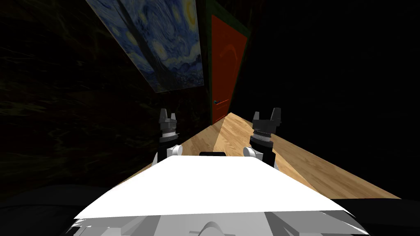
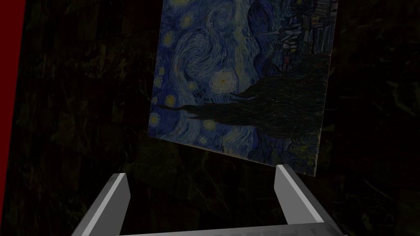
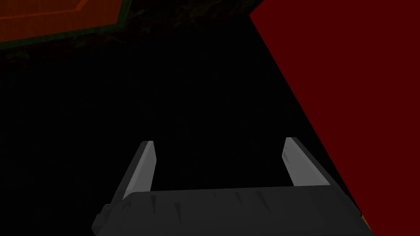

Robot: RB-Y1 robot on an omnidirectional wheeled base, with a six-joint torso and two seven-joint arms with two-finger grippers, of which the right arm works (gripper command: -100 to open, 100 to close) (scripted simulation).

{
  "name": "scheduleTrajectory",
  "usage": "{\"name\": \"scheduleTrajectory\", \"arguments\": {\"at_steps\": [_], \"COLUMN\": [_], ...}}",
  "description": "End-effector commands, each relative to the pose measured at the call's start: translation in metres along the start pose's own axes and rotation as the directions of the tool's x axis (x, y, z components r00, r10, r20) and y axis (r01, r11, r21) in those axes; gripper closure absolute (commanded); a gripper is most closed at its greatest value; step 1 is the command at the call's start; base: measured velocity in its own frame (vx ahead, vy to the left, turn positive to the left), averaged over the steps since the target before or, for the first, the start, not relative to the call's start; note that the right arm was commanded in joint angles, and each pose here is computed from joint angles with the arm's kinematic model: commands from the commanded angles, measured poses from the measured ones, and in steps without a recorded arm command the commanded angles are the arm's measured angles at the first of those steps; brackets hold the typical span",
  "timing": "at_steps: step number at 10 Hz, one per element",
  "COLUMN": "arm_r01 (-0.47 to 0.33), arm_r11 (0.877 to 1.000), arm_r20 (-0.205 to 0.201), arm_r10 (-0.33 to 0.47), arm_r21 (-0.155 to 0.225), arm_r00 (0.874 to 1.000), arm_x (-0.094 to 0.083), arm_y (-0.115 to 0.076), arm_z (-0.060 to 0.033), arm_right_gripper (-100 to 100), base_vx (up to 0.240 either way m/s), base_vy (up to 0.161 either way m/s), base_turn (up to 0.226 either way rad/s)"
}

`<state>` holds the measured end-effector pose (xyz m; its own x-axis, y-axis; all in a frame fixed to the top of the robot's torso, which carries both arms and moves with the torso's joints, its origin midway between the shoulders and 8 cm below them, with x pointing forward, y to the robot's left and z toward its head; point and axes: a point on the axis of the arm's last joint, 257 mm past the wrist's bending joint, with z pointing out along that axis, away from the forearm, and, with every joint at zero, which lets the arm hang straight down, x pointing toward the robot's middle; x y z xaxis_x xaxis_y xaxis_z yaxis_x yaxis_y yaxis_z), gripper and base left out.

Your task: Pull the door open

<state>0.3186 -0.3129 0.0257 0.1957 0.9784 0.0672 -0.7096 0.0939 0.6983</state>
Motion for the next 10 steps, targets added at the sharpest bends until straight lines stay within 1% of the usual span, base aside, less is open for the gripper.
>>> {"name": "scheduleTrajectory", "arguments": {"at_steps": [1,4,5,6,10], "arm_r01": [-0.008,-0.022,-0.025,-0.03,-0.039], "arm_r11": [1.0,0.998,0.997,0.996,0.991], "arm_r20": [-0.016,-0.043,-0.048,-0.058,-0.081], "arm_r10": [0.009,0.025,0.028,0.035,0.05], "arm_r21": [0.021,0.061,0.07,0.087,0.13], "arm_r00": [1.0,0.999,0.998,0.998,0.995], "arm_x": [0.003,0.009,0.01,0.012,0.016], "arm_y": [-0.013,-0.037,-0.042,-0.052,-0.077], "arm_z": [-0.0025,-0.008,-0.0092,-0.0118,-0.0188], "arm_right_gripper": [-100,-100,-100,-100,-100], "base_vx": [0.072,0.123,0.109,0.098,0.1], "base_vy": [-0.022,-0.041,-0.049,-0.044,-0.035], "base_turn": [0.129,0.103,0.096,0.106,0.078]}}
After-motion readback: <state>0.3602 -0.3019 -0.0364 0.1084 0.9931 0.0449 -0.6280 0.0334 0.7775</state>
